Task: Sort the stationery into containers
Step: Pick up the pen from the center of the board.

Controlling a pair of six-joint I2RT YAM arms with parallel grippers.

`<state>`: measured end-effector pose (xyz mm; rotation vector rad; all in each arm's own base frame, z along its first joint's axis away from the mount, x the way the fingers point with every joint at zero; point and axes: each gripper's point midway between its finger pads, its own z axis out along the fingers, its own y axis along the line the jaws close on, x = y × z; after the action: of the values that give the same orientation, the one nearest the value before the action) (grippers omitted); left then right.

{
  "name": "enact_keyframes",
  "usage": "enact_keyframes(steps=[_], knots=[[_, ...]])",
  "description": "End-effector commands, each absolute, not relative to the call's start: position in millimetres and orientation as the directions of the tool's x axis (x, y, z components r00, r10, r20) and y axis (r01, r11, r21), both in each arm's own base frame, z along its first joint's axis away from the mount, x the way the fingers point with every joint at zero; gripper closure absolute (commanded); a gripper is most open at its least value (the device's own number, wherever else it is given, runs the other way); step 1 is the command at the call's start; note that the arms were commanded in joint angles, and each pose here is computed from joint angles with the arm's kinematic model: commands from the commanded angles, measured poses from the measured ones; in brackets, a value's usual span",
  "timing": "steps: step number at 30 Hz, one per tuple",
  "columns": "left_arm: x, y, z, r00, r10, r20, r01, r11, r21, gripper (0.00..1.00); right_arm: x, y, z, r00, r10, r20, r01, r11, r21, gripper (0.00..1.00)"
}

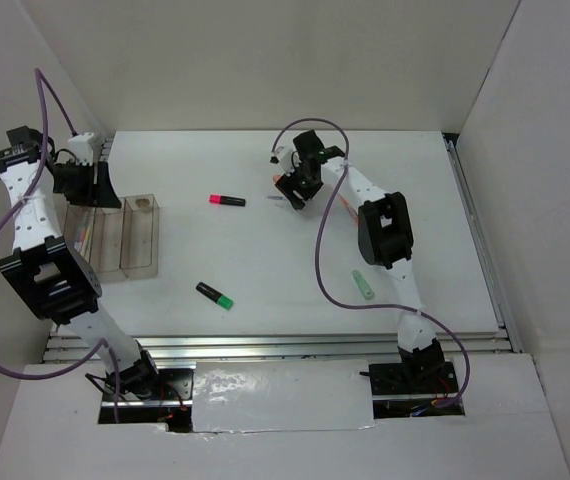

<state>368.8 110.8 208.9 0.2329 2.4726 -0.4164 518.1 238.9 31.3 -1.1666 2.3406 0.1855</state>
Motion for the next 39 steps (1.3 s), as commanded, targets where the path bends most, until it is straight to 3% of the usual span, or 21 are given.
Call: enact_keyframes(steps=[1, 7, 18, 24, 27, 28, 31, 33, 34, 35, 37, 39], knots=[[368, 99, 232, -0.767, 0.072, -0.638, 0.298, 0.920, -0.254, 0.38, 529, 254, 46, -0.438, -0.716, -0.544, -0.802, 0.584, -0.124, 0.25], [365, 95, 237, -0.770, 0.058, -0.636, 0.299, 0.913, -0.278, 0.38, 515, 262, 38, -0.400, -0.758, -0.515, -0.851, 0.516, -0.097, 0.39], [361, 88, 244, -0.770, 0.061, -0.635, 0.316, 0.901, -0.297, 0.38, 483, 267, 17, -0.310, -0.859, -0.407, -0.927, 0.369, -0.072, 0.51], [360, 87, 250, -0.759, 0.059, -0.649, 0.320, 0.901, -0.293, 0.38, 459, 263, 12, -0.272, -0.893, -0.358, -0.950, 0.309, -0.049, 0.73], [359, 83, 255, -0.750, 0.052, -0.660, 0.324, 0.898, -0.297, 0.38, 454, 262, 12, -0.270, -0.903, -0.334, -0.950, 0.306, -0.058, 0.89], [358, 83, 256, -0.744, 0.052, -0.666, 0.328, 0.897, -0.296, 0.38, 452, 261, 10, -0.281, -0.903, -0.326, -0.947, 0.316, -0.059, 0.99], [356, 72, 272, -0.695, 0.042, -0.718, 0.369, 0.878, -0.306, 0.38, 449, 260, 17, -0.279, -0.911, -0.304, -0.940, 0.324, -0.106, 1.00], [349, 58, 289, -0.641, 0.001, -0.767, 0.411, 0.845, -0.342, 0.35, 446, 266, 46, -0.289, -0.891, -0.351, -0.928, 0.351, -0.126, 1.00], [351, 55, 297, -0.602, -0.010, -0.798, 0.433, 0.836, -0.337, 0.24, 445, 269, 62, -0.298, -0.873, -0.387, -0.921, 0.370, -0.124, 1.00], [343, 46, 301, -0.593, -0.046, -0.804, 0.438, 0.819, -0.370, 0.01, 443, 278, 78, -0.333, -0.831, -0.445, -0.906, 0.413, -0.093, 1.00], [342, 26, 321, -0.503, -0.080, -0.861, 0.535, 0.753, -0.382, 0.01, 437, 287, 132, -0.336, -0.762, -0.553, -0.888, 0.452, -0.083, 1.00], [328, 3, 325, -0.500, -0.161, -0.851, 0.560, 0.689, -0.460, 0.01, 422, 299, 183, -0.362, -0.650, -0.668, -0.874, 0.486, 0.001, 1.00]])
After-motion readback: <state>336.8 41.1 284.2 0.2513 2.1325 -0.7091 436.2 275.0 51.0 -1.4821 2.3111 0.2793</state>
